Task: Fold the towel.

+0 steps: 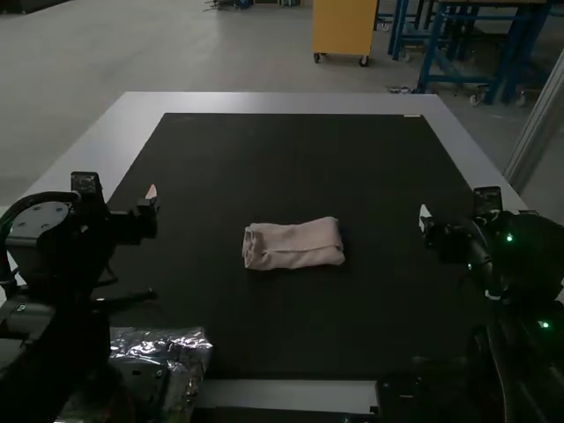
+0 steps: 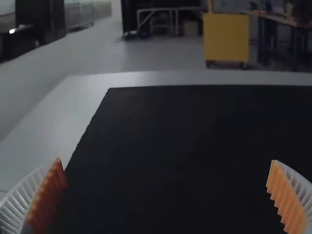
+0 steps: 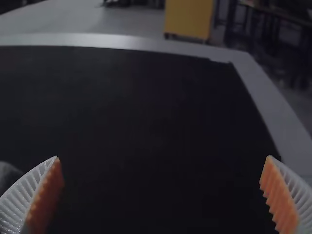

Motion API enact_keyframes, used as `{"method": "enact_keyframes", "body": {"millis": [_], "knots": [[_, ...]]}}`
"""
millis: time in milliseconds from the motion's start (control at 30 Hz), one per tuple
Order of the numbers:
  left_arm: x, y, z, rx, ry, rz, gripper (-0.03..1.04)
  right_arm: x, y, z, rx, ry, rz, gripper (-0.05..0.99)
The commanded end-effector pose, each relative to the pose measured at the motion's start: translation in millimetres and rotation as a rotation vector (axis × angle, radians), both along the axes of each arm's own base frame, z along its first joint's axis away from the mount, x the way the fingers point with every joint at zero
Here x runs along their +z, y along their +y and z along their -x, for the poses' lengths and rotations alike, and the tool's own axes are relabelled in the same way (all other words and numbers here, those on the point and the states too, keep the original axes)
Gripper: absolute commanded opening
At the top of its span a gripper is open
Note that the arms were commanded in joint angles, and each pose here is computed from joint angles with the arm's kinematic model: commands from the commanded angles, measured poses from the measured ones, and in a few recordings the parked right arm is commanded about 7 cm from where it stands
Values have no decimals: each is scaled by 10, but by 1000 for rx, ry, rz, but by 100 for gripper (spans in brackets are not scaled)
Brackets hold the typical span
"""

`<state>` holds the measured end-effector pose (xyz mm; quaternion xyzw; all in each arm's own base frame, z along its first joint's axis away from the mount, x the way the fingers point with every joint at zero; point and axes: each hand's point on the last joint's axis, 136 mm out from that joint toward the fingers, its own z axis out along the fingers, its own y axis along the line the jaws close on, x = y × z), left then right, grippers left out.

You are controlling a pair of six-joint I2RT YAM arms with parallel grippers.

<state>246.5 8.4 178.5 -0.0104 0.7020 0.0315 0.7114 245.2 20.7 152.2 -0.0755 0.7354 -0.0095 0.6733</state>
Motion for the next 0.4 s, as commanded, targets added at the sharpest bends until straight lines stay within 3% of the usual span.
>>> {"method": "enact_keyframes", "body": {"millis": [0,367], "knots": [[-5,40,2,19,-5,12,97,-49,53,10,34,13,7,92],[-5,44,3,20,-5,12,97,-49,53,10,34,13,7,92]]}}
